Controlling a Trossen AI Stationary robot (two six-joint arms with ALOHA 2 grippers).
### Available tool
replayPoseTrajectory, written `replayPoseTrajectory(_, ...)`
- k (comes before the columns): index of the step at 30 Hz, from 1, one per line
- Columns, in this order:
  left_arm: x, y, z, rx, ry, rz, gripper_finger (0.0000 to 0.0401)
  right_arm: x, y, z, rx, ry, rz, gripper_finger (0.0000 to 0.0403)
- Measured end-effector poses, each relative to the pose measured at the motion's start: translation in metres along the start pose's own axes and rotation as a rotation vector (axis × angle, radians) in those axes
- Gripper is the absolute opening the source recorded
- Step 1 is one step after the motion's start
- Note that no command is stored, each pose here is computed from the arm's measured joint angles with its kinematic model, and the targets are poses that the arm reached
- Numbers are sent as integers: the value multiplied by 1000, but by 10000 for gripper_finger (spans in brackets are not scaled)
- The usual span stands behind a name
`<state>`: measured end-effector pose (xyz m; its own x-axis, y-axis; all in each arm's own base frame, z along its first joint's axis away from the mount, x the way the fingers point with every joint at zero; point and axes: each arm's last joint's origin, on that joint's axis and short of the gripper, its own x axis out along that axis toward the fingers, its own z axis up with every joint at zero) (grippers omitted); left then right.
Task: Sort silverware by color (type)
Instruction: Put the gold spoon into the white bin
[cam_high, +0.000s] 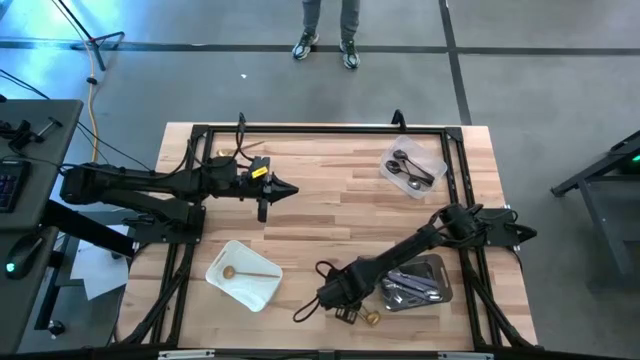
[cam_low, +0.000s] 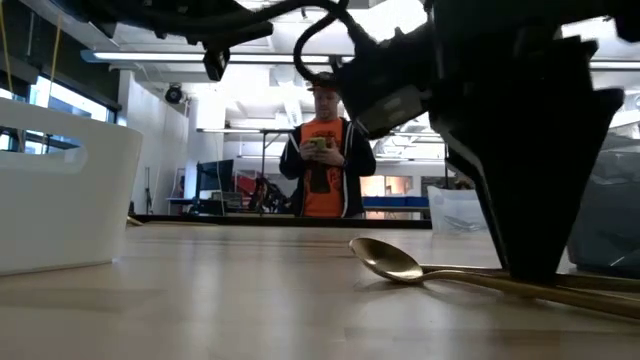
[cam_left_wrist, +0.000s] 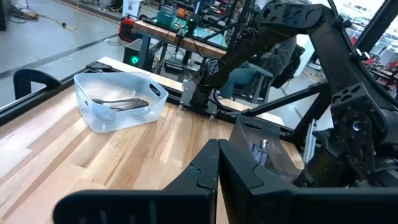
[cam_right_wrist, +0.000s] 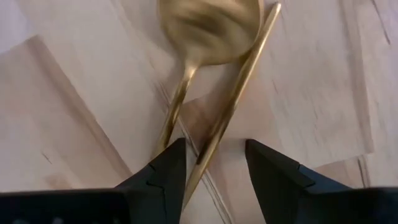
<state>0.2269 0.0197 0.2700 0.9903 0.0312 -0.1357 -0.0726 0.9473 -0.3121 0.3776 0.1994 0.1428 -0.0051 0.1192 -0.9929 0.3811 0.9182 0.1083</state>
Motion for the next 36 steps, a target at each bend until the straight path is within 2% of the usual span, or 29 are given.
replayPoseTrajectory(12,0,6,2,-3,-13,29,0,10,-3,3,10,5,-35,150)
replayPoseTrajectory(17,-1,8,5,-4,-36,35,0,10,-4,4,12,6,-43,110)
replayPoseTrajectory(24,-1,6,9,0,-80,21,0,11,-6,5,19,7,-42,14)
replayPoseTrajectory(36,-1,6,9,-1,-81,20,0,11,-6,5,1,7,-39,5)
